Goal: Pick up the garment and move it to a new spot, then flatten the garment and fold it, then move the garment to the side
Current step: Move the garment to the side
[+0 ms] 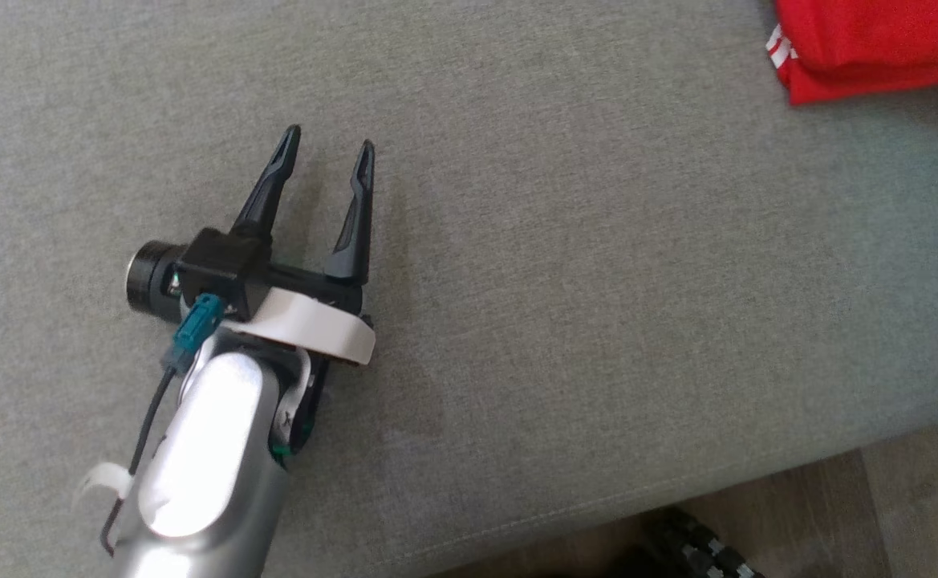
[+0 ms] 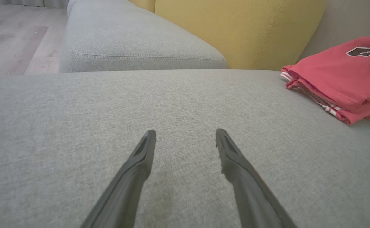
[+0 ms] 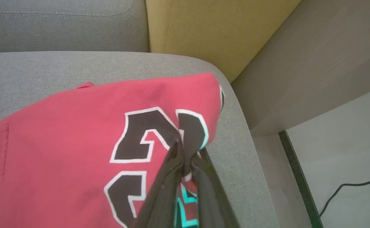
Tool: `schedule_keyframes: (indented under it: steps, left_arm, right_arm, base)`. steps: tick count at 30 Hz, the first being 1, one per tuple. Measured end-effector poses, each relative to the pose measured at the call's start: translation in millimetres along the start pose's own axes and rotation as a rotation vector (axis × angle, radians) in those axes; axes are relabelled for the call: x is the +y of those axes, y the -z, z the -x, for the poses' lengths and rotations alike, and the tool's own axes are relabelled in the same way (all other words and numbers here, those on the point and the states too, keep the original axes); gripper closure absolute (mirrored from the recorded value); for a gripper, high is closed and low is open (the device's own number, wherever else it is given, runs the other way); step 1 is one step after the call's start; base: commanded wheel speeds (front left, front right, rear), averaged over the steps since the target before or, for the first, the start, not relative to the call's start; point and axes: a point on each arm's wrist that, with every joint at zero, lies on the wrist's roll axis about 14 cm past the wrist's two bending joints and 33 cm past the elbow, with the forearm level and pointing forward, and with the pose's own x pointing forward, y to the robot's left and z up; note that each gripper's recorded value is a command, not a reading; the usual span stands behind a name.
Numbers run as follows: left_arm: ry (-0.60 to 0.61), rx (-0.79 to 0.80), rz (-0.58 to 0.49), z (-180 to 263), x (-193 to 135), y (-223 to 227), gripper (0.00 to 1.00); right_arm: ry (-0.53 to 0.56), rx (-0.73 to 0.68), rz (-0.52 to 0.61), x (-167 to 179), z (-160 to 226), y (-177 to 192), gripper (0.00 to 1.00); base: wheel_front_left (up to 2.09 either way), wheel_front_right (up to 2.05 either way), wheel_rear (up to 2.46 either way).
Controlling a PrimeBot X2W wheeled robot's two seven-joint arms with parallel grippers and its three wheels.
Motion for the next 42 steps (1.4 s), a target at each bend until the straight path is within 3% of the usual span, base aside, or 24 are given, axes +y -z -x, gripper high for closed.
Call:
schedule_keyframes:
  steps: [1,2,7,13,18,21,31,36,42]
  left_arm:
    - [0.0,0.0,0.0,0.0,0.0,0.0,0.0]
    - [-0.003,-0.002,-0.001,-0.8,1.4,-0.5,0.0]
    - [-0.026,-0.007,-0.012,1.5,8.0,-4.1,0.0]
    - [-0.044,-0.068,-0.025,9.7,8.7,-35.3,0.0]
    - [-0.106,-0.164,-0.048,32.4,16.4,-79.9,0.0]
    - [-0.164,-0.213,-0.054,62.4,25.1,-104.2,0.0]
    - [-0.334,-0.34,-0.025,139.4,48.6,-149.5,0.0]
    - [-0.386,-0.321,0.004,167.6,56.2,-138.3,0.0]
    - [-0.434,-0.326,-0.036,184.0,65.8,-139.9,0.0]
  right_arm:
    - [0.0,0.0,0.0,0.0,0.0,0.0,0.09]
    - [0.006,0.001,0.004,-0.2,-2.5,1.5,0.0]
    - [0.031,-0.041,0.069,0.6,-7.0,-1.8,0.0]
    - [0.123,-0.28,0.128,-27.6,25.5,-57.5,0.0]
    - [0.037,-0.535,0.082,8.9,65.0,-106.7,0.0]
    - [-0.059,-0.73,0.024,39.7,108.6,-132.6,0.0]
    - [-0.261,-0.918,-0.189,84.3,185.2,-99.2,0.0]
    - [-0.368,-0.909,-0.249,120.9,197.5,-53.4,0.0]
    - [-0.405,-0.885,-0.298,151.2,203.7,-3.2,0.0]
  base:
    - [0.0,0.0,0.0]
    - [0.0,0.0,0.0]
    - [0.0,0.0,0.0]
    - [0.0,0.0,0.0]
    - [0.0,0.0,0.0]
    - [0.0,0.0,0.0]
    - [0.0,0.0,0.0]
    - [0.0,0.0,0.0]
    - [0.0,0.0,0.0]
